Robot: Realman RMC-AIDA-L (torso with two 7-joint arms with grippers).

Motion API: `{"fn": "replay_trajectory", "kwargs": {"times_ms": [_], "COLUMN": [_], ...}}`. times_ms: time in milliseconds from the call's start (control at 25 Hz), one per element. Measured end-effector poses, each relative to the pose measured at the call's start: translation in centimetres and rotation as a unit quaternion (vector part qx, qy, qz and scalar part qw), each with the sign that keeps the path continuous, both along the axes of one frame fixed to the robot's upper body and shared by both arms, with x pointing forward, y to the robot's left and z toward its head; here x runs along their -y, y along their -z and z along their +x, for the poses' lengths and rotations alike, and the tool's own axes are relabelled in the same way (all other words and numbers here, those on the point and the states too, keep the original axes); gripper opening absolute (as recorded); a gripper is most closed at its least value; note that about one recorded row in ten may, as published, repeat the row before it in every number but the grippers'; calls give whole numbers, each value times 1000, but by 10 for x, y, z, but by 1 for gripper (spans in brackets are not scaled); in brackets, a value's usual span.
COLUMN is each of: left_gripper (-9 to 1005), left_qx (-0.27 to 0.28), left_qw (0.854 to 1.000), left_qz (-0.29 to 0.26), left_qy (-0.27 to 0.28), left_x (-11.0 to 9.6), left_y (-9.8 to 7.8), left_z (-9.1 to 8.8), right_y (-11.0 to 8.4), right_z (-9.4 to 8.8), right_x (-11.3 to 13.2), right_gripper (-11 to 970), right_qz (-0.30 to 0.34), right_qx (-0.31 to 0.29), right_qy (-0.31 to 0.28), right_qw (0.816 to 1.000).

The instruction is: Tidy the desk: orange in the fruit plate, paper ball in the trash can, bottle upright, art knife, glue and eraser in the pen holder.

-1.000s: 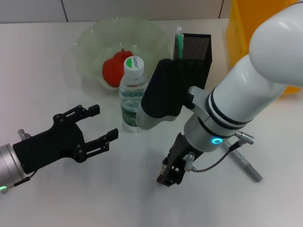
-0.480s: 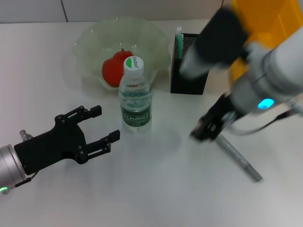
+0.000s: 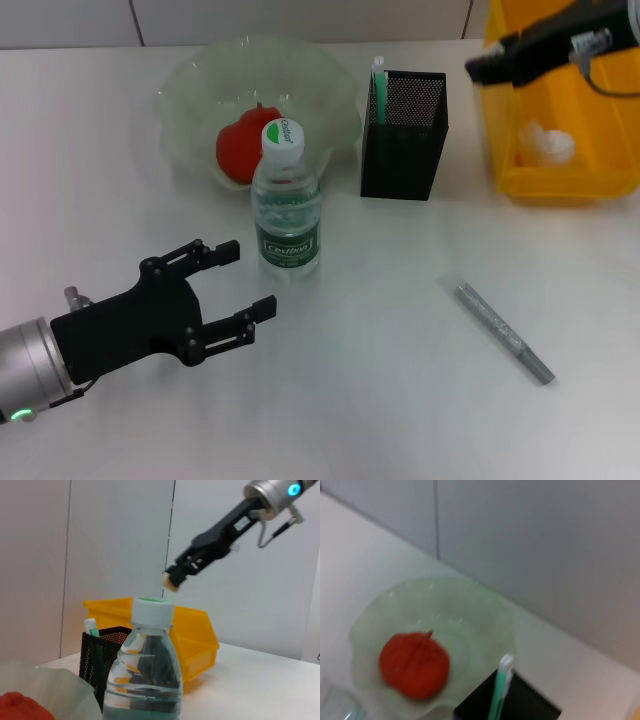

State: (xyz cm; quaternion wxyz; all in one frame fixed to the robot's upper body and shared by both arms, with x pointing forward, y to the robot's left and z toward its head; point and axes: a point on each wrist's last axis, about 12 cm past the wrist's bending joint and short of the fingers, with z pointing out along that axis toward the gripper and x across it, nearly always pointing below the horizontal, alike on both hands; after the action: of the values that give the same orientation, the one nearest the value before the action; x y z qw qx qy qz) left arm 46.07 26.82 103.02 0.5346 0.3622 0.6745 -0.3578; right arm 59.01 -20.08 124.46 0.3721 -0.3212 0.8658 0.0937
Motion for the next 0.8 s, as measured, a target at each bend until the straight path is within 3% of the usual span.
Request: {"fn": "replay_trajectory", "kwargs": {"times_ms": [440,640,800], "left_gripper": [785,785,785], "left_qx": [2,2,1], "left_qw": [1000,1000,1000], "left_qz": [-2,-3,-5], "left_qy": [11,12,14], "left_x": [4,4,5], "left_y": [-2,-2,-1], "left_z": [2,2,1], "right_y": [32,45,45], "right_z": [38,49,51], "right_x": [-20,-28,-33], "right_gripper": [476,496,513], "right_qz": [10,7,5], "right_qx": [-16,-22,-26], "right_qy": [-13,-25,-32], "right_qw": [1000,999,999]}}
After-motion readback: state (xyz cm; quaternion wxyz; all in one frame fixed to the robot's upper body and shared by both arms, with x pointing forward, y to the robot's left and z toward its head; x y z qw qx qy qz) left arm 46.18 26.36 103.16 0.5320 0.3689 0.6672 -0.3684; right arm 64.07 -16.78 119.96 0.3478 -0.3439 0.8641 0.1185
